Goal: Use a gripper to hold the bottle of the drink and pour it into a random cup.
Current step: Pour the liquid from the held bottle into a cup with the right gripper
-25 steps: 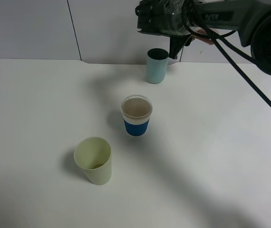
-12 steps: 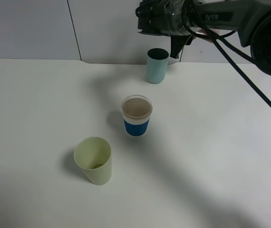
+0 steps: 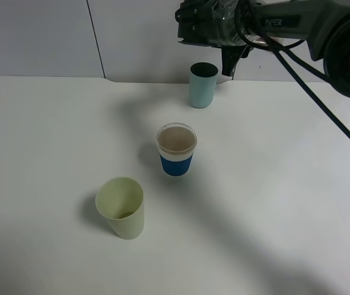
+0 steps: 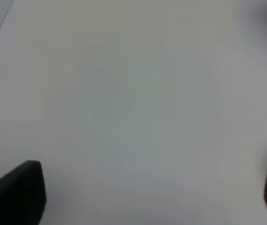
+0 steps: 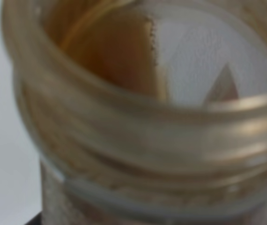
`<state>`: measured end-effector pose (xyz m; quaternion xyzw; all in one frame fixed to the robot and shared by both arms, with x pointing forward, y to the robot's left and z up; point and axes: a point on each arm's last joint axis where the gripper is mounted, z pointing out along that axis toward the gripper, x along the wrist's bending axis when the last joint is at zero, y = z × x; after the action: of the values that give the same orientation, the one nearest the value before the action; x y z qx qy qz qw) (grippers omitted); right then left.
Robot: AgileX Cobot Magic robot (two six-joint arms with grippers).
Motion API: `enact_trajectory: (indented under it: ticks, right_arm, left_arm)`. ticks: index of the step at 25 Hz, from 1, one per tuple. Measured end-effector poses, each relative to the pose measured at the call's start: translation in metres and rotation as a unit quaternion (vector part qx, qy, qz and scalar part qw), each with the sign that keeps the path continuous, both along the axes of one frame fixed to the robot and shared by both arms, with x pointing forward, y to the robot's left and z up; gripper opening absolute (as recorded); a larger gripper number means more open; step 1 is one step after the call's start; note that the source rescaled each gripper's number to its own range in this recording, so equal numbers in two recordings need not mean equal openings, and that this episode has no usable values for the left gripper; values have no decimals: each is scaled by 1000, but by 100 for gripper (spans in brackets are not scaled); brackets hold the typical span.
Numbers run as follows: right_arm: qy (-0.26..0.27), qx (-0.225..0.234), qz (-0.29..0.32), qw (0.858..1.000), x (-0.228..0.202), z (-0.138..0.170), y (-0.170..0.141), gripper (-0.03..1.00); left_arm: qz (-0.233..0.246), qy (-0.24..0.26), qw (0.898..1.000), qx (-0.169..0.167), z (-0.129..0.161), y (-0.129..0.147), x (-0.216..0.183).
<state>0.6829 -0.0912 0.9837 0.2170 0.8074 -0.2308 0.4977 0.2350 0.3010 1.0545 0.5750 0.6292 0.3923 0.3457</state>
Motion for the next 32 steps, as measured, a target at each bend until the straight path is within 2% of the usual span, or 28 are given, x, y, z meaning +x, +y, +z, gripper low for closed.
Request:
enact_trajectory:
  ticks: [32]
  right_arm:
    - [37,-55,29,997,1,1,0,0]
  left_arm:
    - [0,0,1000,0,0,0,0]
